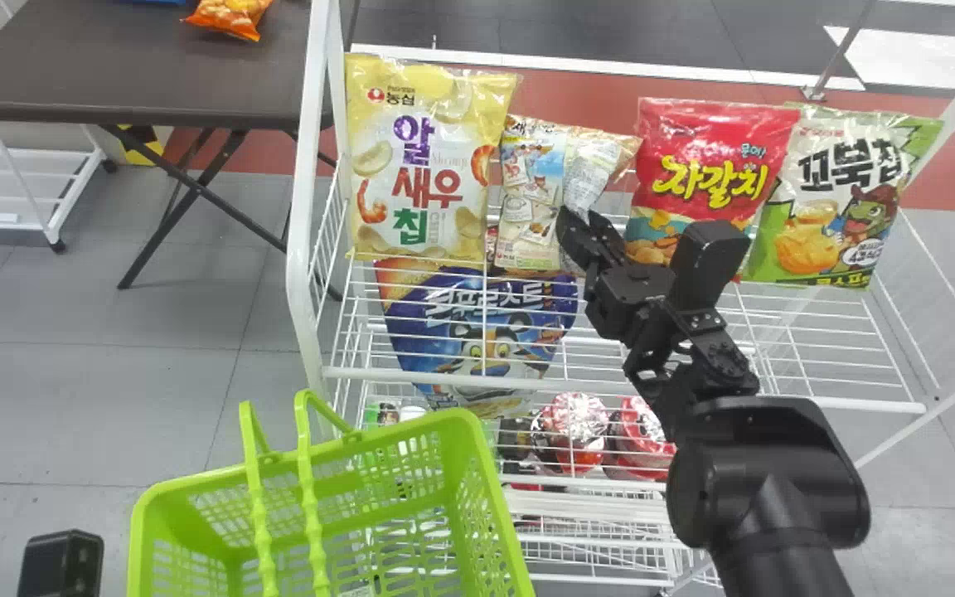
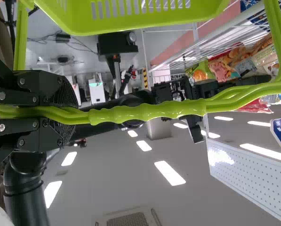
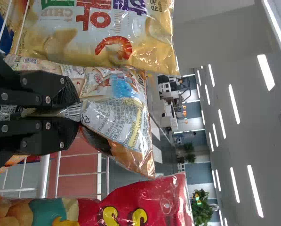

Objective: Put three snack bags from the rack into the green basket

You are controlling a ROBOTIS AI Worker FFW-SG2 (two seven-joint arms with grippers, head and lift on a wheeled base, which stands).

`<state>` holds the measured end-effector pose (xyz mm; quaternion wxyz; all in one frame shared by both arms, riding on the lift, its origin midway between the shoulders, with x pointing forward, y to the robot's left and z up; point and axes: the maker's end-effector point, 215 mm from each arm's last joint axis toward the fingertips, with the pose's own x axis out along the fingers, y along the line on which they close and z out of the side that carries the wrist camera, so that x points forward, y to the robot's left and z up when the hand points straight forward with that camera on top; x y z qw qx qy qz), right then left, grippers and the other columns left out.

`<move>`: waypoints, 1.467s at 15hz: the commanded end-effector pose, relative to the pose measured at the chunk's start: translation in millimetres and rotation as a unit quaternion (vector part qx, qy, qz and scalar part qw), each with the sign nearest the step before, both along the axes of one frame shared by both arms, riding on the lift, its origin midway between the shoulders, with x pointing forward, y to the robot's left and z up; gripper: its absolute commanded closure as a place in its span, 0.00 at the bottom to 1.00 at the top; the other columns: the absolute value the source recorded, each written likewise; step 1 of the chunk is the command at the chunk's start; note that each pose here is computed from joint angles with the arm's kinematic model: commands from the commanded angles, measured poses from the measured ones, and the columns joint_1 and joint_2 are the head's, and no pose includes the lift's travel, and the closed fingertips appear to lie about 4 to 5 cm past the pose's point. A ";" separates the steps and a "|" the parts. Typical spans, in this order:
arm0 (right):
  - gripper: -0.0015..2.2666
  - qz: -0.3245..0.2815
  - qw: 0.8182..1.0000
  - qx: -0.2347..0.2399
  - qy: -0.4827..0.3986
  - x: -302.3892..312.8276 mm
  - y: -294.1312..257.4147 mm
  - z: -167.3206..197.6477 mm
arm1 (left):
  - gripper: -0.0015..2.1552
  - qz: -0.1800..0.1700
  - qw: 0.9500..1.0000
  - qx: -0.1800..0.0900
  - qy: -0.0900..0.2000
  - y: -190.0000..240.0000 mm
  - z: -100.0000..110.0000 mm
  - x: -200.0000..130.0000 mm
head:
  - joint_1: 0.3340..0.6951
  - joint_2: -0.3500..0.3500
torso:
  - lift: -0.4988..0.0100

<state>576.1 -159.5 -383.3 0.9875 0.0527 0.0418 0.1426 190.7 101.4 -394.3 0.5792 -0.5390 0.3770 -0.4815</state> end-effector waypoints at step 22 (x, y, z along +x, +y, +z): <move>0.99 0.208 0.929 0.101 0.289 -288.1 152.9 -40.1 | 1.00 0.014 1.000 -0.013 0.006 9.3 6.9 5.4 | 1.00 0.72 | 0.98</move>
